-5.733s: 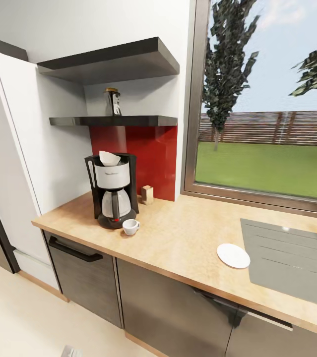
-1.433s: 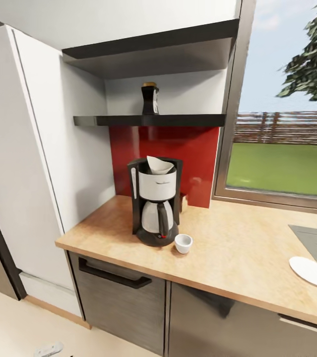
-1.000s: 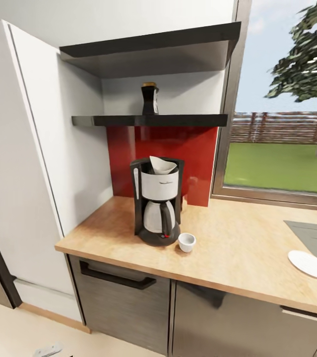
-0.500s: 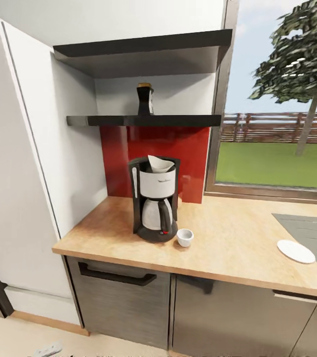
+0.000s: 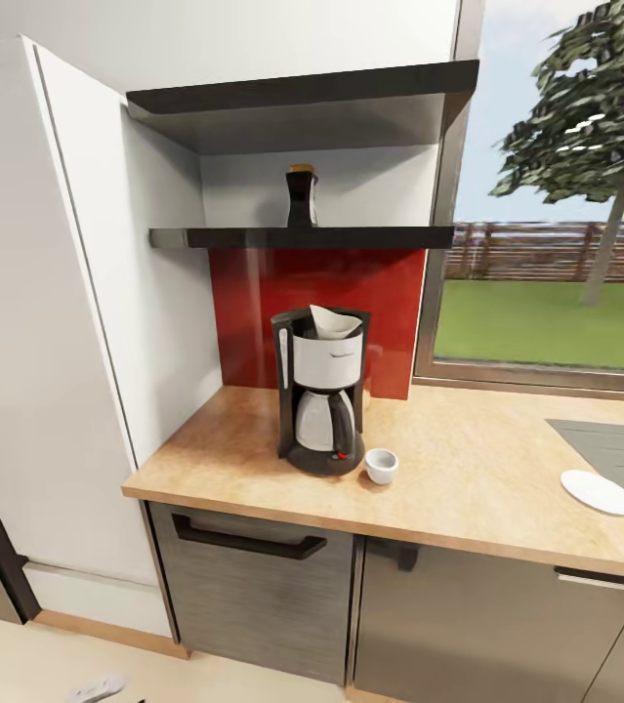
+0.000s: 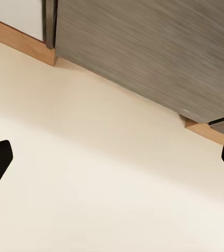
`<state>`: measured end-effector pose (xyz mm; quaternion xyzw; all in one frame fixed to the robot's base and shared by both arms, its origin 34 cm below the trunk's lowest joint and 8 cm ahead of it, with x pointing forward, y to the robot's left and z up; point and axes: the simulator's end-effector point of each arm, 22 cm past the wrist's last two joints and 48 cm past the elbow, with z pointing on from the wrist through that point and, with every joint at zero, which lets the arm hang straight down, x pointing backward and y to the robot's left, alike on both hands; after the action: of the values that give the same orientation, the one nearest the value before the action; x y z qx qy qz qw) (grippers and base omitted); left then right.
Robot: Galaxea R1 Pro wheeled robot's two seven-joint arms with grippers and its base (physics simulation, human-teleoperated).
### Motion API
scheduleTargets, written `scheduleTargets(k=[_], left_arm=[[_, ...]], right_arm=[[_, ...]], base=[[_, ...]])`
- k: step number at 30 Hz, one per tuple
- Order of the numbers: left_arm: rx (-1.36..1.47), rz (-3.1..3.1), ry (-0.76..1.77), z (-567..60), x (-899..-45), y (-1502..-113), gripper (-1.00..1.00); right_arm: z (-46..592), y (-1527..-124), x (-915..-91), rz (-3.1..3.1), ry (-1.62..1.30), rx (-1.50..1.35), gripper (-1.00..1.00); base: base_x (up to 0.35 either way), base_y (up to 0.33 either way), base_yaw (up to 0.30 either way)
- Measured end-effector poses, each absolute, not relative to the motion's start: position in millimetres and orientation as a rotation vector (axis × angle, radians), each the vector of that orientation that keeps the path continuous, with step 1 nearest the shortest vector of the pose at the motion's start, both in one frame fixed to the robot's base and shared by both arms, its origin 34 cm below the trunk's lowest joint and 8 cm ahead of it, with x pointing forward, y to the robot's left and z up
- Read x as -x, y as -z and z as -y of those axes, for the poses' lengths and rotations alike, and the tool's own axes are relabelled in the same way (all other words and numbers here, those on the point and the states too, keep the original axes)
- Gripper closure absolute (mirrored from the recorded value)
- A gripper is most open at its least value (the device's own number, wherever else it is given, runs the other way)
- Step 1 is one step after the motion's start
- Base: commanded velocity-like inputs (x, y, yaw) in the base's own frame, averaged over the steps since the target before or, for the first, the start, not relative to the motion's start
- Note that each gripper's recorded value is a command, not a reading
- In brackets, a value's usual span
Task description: Set up a coffee station on the kitchen countertop: keep the coffee maker on the countertop, move the bottle of coffee from the kitchen shelf to the counter next to the coffee maker, place a paper coffee filter on top of the coffee maker, put the saucer next to the coffee maker with the coffee cup on the saucer, and place the electric kettle next to the coffee maker.
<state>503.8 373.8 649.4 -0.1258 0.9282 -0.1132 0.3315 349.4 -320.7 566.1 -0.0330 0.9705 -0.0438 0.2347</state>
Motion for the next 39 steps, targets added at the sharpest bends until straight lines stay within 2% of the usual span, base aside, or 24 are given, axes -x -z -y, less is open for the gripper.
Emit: scheduleTargets(k=[8,19,36,39], left_arm=[[0.31,-2.417,0.311,-367.6,-507.5,-651.4,-1.0],[0.314,-2.421,0.308,-368.1,-505.9,-650.0,-1.0],[0.31,-2.418,0.322,-361.8,-507.0,-650.2,-1.0],[0.253,-2.394,0.436,-339.0,-511.1,-658.0,-1.0]], right_arm=[[320.8,-566.3,-349.8,-2.663,0.121,0.09,-1.0],[320.3,-565.9,-349.4,-2.664,0.12,0.092,-1.0],[320.2,-566.2,-349.6,-2.663,0.12,0.097,-1.0],[319.6,-566.2,-349.7,-2.663,0.119,0.097,-1.0]], base=[[0.0,0.0,-0.008],[-0.075,0.013,-0.12],[-0.051,0.009,-0.01],[-0.001,0.0,0.0]])
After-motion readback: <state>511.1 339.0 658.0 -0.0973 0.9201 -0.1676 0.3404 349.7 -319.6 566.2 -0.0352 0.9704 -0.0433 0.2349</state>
